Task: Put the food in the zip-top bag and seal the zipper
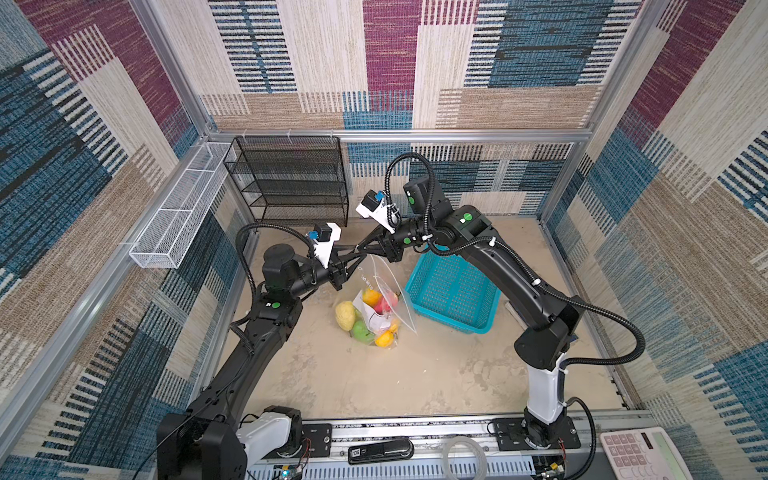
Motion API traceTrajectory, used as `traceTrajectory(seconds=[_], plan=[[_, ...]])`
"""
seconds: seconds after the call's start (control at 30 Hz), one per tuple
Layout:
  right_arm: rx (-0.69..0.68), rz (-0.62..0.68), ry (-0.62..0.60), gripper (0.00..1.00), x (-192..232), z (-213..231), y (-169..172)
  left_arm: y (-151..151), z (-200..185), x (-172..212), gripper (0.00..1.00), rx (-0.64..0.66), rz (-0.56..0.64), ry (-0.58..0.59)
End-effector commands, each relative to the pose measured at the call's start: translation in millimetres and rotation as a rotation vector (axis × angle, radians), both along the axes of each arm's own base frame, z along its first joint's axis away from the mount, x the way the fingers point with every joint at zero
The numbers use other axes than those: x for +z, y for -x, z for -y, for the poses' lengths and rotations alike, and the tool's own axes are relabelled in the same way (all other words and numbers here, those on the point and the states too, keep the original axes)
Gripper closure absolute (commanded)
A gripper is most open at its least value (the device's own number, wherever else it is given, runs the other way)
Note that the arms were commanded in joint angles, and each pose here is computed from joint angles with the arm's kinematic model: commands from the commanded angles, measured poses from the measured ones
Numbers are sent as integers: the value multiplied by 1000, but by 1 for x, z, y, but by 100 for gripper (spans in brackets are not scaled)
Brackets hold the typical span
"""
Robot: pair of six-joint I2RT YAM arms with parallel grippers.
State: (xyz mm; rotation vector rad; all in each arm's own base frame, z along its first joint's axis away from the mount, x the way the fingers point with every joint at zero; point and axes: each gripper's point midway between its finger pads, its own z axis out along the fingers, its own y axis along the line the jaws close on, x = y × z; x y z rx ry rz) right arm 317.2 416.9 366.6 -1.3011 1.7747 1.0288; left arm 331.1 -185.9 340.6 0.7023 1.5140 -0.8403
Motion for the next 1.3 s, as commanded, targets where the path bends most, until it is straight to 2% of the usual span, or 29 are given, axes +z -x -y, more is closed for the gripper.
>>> traceTrajectory(seconds=[0.0, 0.07, 0.1, 0.17, 0.3, 0.43, 0.9, 1.03, 1.13, 1.27], plan=[[32, -13, 10, 89, -4, 0, 6, 7, 7, 12, 82, -70, 47, 11], [31, -21, 17, 89, -7, 0, 6, 10, 6, 12, 98, -68, 49, 16], [32, -26, 21, 89, -9, 0, 6, 11, 5, 13, 100, -60, 54, 19], [28, -31, 24, 85, -10, 0, 6, 15, 3, 17, 100, -48, 69, 21], [0, -8, 9, 62, -1, 4, 4, 19, 1, 22, 100, -34, 78, 21], [-54, 43, -17, 58, 16, 12, 0, 18, 1, 19, 100, -29, 69, 18], [-44, 51, -22, 62, 11, 0, -12, 13, 6, 12, 100, -52, 28, 20], [-62, 56, -6, 75, 6, 1, -16, 12, 6, 11, 100, -52, 20, 20], [-58, 40, 4, 76, 1, 1, -15, 11, 6, 10, 100, -51, 18, 21], [-56, 25, 10, 85, -4, 2, -13, 10, 5, 11, 100, -42, 16, 21]])
